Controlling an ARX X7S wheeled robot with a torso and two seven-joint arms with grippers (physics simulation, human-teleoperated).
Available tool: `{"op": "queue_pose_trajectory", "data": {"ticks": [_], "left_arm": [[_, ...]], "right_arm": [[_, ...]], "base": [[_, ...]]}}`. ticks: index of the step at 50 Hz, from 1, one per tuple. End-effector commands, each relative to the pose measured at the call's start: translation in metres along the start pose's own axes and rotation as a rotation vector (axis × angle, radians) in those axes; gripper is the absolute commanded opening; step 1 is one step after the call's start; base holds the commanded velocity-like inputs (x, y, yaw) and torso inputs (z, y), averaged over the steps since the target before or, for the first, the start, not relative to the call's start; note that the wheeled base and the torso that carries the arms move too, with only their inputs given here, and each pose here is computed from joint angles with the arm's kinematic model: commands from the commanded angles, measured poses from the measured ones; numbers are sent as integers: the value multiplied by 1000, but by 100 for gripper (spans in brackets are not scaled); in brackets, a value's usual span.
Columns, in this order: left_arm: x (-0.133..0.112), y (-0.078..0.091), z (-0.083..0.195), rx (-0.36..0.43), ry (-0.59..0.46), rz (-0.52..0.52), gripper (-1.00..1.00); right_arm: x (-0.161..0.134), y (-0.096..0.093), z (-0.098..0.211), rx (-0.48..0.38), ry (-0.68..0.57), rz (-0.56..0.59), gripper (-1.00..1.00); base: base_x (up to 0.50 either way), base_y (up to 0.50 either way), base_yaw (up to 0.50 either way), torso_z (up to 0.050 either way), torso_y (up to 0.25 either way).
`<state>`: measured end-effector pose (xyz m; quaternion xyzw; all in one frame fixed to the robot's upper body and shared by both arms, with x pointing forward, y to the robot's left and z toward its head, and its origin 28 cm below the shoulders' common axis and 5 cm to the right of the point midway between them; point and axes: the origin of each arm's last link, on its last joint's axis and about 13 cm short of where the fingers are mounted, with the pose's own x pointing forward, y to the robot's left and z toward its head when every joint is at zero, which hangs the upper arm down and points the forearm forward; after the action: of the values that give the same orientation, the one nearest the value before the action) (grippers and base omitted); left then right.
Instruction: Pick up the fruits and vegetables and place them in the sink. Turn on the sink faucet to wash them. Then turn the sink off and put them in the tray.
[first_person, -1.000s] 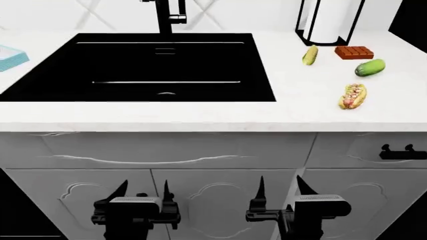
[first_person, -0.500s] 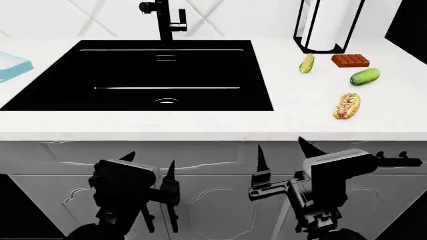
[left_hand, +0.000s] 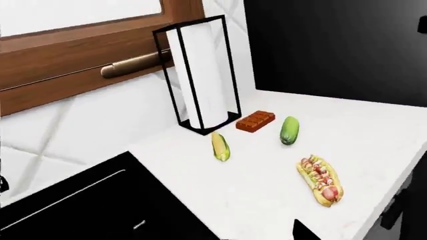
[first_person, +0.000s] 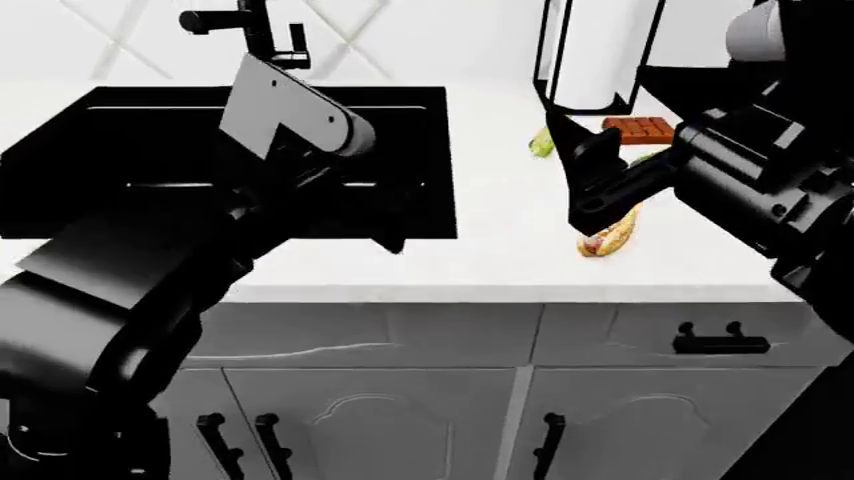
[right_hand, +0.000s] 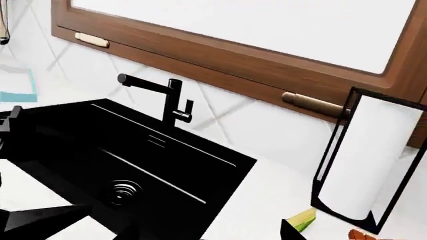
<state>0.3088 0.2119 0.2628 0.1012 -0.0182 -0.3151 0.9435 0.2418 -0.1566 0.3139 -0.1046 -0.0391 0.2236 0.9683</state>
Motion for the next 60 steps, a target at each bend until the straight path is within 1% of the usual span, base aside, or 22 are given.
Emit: {"op": "queue_pose_trajectory", "data": {"ticks": [1,3,6,12,17,20,24,31,35,39,44,53,55,58,60], "left_arm": [[34,24,50,108,1,-66,100],[40,28,54,83,12,-39,100],[44,28,55,64,49,-22,100],[46,29,56,70,87,-12,100],[46,26,53,64,106,-15,100],[47,25,50,56,121,-15,100],[47,26,54,56,120,-10,100],[44,21,44,53,131,-14,100],[42,18,40,45,139,-19,100],[42,16,44,36,128,-23,100],[41,13,41,35,134,-31,100],[36,14,35,31,144,-18,100],[34,13,32,18,164,-22,100],[29,12,22,4,255,-10,100],[27,12,14,-4,310,1,100]], "right_arm": [[-6,-37,53,-95,10,-11,100],[-5,-39,56,-101,6,-14,100],[-4,-40,57,-104,3,-10,100],[-6,-41,61,-107,31,20,100],[-8,-41,60,-101,66,65,100],[-7,-41,57,-93,78,73,100],[-4,-42,52,-82,97,68,100],[4,-40,43,-73,118,95,100],[5,-38,42,-74,129,106,100],[5,-36,42,-74,141,117,100],[3,-34,39,-69,153,130,100],[8,-32,36,-64,158,153,100],[9,-34,38,-61,149,147,100],[6,-36,50,-67,108,151,100],[3,-38,60,-92,95,145,100]], "base": [[402,-359,0,0,0],[408,-355,0,0,0],[444,-326,0,0,0],[440,-322,0,0,0],[448,-316,0,0,0],[469,-283,0,0,0],[476,-279,0,0,0],[477,-278,0,0,0],[477,-279,0,0,4],[478,-279,0,0,0],[390,-427,0,0,0],[358,-429,0,0,1],[242,-133,0,0,0],[0,0,0,0,4],[0,0,0,0,0]]}}
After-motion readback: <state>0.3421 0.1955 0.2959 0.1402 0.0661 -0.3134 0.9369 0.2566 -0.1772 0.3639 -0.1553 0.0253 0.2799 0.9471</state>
